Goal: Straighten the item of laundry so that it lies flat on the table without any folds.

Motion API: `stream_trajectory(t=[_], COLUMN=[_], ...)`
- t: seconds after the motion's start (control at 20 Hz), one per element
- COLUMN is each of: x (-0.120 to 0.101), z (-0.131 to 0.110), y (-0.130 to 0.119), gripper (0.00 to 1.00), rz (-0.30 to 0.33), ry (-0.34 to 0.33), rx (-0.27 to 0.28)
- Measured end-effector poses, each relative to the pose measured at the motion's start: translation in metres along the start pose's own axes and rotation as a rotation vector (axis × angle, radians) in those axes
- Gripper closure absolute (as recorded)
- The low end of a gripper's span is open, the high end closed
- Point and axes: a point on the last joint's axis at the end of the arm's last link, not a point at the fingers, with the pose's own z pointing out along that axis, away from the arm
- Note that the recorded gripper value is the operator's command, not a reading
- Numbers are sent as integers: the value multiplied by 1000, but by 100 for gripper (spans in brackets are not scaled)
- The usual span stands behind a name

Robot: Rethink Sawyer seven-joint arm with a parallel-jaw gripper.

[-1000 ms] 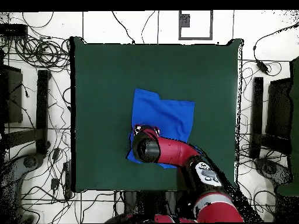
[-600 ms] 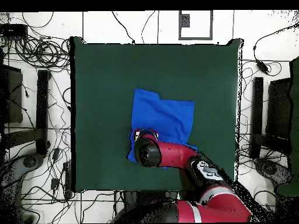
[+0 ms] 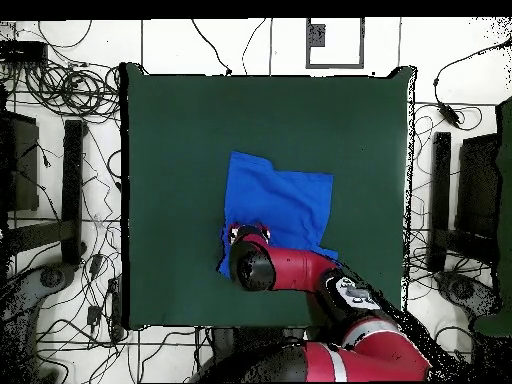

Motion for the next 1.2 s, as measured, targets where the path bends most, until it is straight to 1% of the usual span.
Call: stream_trajectory(t=[0.15,0.35,0.55,0.85,0.95,1.2], x=[3,10,15,13,13,16], z=[-6,-19,-41,-71,-83,-93], y=[4,14,27,45,55,61], gripper=[0,0,0,0,0,0], rz=[-7,-27,-56,-87,-96,-95], ry=[4,8,0,-19,-28,-31], rx=[-1,-4,-3,2,3,4])
